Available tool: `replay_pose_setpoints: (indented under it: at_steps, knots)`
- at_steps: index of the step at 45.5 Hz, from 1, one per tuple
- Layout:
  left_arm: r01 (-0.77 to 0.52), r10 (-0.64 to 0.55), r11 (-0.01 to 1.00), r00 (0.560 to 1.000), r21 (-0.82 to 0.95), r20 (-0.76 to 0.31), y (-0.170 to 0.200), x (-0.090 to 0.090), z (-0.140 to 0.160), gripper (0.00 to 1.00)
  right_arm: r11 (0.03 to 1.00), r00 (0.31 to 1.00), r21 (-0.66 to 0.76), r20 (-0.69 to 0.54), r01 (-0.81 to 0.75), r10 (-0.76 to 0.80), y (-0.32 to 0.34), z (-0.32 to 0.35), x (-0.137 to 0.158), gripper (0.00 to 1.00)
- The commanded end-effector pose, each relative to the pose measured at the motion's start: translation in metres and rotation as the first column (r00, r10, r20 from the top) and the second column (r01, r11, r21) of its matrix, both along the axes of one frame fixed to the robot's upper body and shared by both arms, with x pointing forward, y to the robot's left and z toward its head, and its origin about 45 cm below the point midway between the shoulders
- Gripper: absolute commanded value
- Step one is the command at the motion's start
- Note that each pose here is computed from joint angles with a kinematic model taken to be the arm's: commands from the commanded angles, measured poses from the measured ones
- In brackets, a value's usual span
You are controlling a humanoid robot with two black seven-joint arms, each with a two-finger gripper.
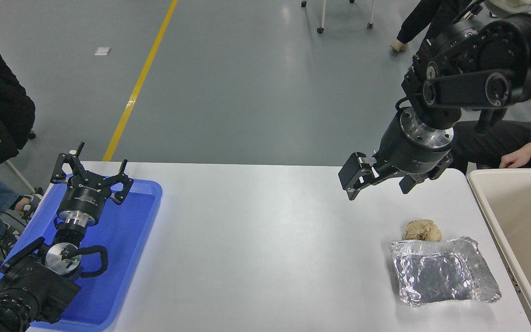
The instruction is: Pick up foil plate and place in dustbin
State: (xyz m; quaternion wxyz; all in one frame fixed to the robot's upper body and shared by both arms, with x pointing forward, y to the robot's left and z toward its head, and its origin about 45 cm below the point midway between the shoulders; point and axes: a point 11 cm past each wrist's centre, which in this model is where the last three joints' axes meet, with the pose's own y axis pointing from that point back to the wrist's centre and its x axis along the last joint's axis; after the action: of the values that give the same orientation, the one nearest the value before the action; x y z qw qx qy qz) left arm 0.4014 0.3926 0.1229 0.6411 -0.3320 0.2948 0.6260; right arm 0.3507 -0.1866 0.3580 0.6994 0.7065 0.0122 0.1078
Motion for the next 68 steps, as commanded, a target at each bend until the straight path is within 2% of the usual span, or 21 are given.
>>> replay_pose_setpoints:
  at_steps: [1,31,43,61,68]
  knots:
    - [-0.001,0.001,1.000,1.000,0.000,0.001,0.000,0.000,0.000,1.00,1.000,1.000,-0.018,0.011,-0.004,0.005,-0.004,0.001,0.002,1.00]
    - [0.001,-0.001,1.000,1.000,-0.001,0.000,-0.001,0.000,0.000,1.00,0.999,1.000,-0.039,0.023,0.003,-0.002,-0.018,-0.003,0.012,1.00]
    - [0.001,-0.001,1.000,1.000,-0.001,0.000,-0.001,0.000,0.000,1.00,0.997,0.999,-0.069,0.029,0.026,-0.024,-0.107,-0.023,0.010,1.00]
    - [0.002,-0.002,1.000,1.000,-0.002,-0.001,-0.002,0.000,-0.001,1.00,0.987,0.999,-0.153,0.011,0.049,-0.048,-0.241,-0.117,-0.014,1.00]
    - [0.002,-0.002,1.000,1.000,-0.002,-0.001,-0.002,0.000,-0.001,1.00,0.986,0.999,-0.158,-0.003,0.046,-0.047,-0.273,-0.174,-0.038,1.00]
